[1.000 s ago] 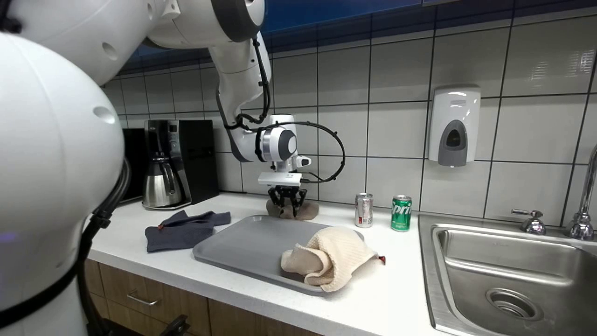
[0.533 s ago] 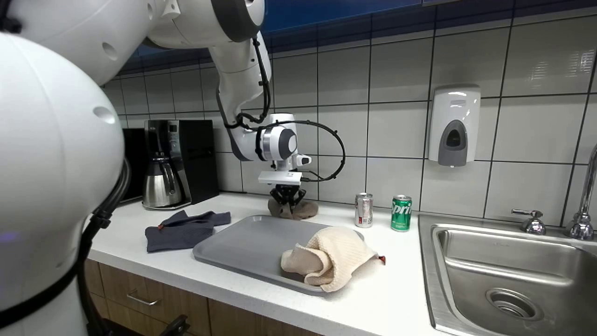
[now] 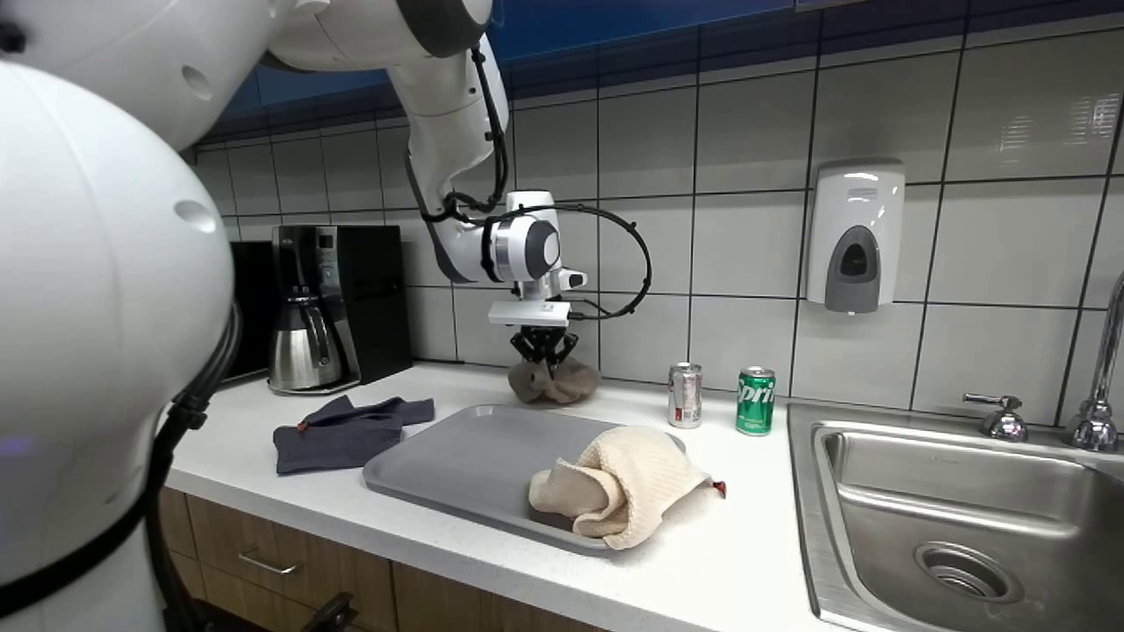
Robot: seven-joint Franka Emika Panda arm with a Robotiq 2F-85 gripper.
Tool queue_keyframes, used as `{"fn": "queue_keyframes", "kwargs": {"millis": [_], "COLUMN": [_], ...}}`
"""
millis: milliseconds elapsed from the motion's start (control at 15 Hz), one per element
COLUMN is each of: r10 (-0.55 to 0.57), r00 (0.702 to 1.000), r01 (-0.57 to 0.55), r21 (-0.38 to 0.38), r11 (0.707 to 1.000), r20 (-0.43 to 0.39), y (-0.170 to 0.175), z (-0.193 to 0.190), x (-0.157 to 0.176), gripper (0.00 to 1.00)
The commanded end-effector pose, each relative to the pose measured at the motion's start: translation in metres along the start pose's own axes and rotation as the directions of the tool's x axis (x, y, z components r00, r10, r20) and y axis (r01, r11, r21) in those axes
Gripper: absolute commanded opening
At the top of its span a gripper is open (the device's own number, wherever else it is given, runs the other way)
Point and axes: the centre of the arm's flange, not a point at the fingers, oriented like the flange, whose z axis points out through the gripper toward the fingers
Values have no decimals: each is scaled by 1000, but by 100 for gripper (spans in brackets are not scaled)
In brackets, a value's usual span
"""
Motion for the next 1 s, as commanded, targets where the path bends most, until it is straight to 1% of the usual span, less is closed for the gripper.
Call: {"fn": "queue_keyframes", "kwargs": {"millis": [0,267,933], "r10": [-18,-20,-69], "r00": [999,999,995], "r01": [18,21,70], "r21": [14,12,5], "r11": [1000,1000,998], "r20": [-34,-49,-75], "y": [3,2,-8], "z": [-35,-49,-85], "x": [-5,-11,-48], "gripper": [1,1,1]}}
